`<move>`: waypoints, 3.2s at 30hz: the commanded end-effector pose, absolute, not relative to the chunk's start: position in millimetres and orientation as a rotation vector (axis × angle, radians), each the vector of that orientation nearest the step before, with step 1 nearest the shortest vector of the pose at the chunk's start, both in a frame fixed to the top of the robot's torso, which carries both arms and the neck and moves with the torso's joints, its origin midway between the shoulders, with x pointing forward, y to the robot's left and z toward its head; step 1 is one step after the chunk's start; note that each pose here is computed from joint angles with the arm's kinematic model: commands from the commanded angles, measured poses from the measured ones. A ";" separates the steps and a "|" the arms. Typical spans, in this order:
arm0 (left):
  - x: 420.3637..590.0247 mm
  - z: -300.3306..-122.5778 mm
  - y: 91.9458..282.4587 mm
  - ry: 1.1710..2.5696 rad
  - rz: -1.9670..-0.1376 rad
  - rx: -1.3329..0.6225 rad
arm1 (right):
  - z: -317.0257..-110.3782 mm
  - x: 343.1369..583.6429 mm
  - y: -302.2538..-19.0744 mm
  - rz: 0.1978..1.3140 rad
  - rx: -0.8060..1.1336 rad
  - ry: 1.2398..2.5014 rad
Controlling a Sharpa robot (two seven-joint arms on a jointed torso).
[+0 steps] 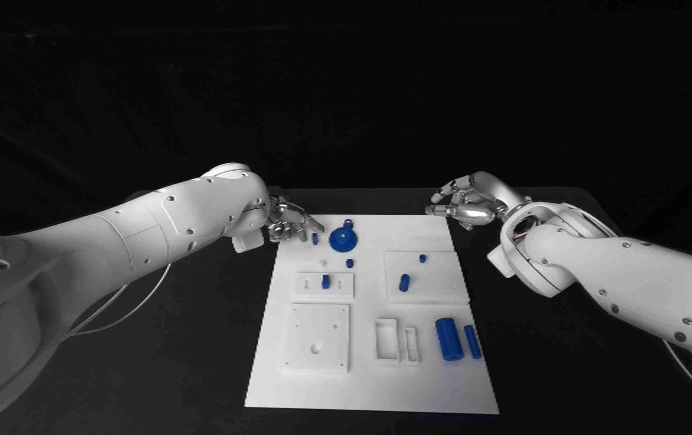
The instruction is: Assemble the parts on the task board
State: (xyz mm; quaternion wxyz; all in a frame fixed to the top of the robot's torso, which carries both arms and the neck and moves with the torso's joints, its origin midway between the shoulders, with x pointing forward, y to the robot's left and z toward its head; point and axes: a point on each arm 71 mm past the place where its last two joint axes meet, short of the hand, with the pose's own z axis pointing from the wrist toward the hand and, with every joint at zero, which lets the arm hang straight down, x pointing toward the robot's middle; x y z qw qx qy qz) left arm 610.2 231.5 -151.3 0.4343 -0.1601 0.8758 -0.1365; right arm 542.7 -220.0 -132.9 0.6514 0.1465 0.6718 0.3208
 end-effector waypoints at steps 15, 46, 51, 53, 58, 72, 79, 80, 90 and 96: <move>609.9 -155.6 222.7 2.208 -0.387 -0.385 | -131.5 542.4 -219.0 0.741 0.330 1.520; 611.8 -153.7 225.1 2.172 -0.432 -0.440 | -131.8 543.0 -217.6 0.740 0.332 1.521; 612.3 -152.3 227.8 2.143 -0.435 -0.453 | -131.9 543.1 -218.2 0.738 0.333 1.523; 612.5 -151.6 229.8 2.126 -0.431 -0.464 | -132.0 543.2 -218.4 0.738 0.333 1.523; 611.6 -150.7 231.8 2.106 -0.433 -0.474 | -132.1 543.4 -218.7 0.737 0.333 1.524; 596.3 -149.8 232.1 2.071 -0.508 -0.527 | -132.1 543.1 -221.2 0.733 0.335 1.524; 577.0 -150.3 235.1 2.072 -0.538 -0.518 | -132.0 542.6 -223.5 0.729 0.337 1.525; 575.7 -150.3 235.1 2.073 -0.540 -0.516 | -132.0 542.6 -223.6 0.728 0.337 1.525; 542.5 -161.4 231.7 2.095 -0.560 -0.476 | -132.0 542.5 -227.3 0.722 0.341 1.523; 527.6 -170.6 231.2 2.138 -0.530 -0.432 | -132.0 542.7 -228.4 0.720 0.342 1.523</move>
